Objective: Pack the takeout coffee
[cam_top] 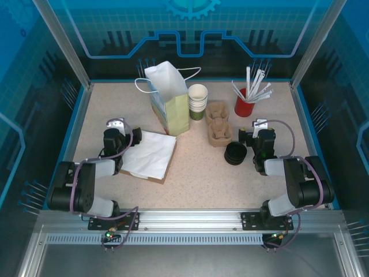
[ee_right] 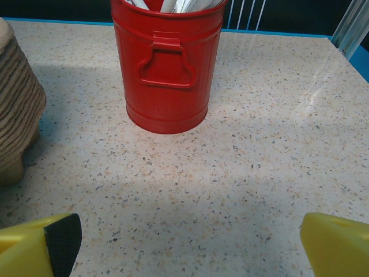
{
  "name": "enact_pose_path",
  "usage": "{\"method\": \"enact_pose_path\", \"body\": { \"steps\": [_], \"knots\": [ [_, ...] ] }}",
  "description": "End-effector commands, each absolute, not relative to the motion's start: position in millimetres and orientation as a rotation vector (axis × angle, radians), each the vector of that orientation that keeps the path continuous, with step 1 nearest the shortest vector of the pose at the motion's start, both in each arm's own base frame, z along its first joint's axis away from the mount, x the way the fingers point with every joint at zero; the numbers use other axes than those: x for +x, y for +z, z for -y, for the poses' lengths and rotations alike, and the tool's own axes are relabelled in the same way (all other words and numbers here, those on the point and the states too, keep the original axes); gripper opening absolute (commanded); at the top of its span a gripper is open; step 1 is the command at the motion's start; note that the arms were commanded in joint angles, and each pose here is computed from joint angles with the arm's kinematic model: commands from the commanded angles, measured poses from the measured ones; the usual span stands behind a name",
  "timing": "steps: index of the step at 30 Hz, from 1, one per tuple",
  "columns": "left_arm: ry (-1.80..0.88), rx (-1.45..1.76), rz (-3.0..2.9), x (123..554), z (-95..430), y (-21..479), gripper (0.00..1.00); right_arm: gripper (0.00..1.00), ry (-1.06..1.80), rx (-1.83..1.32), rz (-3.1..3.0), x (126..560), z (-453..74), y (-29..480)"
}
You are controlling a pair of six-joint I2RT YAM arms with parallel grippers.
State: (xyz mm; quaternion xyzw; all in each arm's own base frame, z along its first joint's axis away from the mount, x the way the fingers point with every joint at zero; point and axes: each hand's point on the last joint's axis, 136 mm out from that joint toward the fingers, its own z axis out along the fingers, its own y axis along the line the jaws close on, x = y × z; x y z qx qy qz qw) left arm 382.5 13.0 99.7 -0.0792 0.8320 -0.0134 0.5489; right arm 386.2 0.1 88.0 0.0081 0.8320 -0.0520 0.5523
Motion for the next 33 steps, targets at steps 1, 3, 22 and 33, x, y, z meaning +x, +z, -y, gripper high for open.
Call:
{"method": "enact_pose_path", "body": {
  "steps": [1, 3, 22, 33],
  "knots": [
    [-0.015, -0.234, -1.926, 381, -20, 130, 0.99, 1.00, -0.126, 0.050, -1.933, 391, 1, 101],
    [-0.015, -0.236, -1.925, 377, -20, 141, 0.99, 1.00, -0.125, 0.049, -1.930, 390, 2, 101],
    [-0.084, -0.189, -1.924, 329, -7, 202, 0.99, 1.00, -0.114, 0.105, -1.982, 382, 14, 140],
    [-0.207, -0.250, -2.058, 311, 5, 214, 0.99, 1.00, 0.010, 0.165, -2.172, 342, 8, 178]
  ]
}}
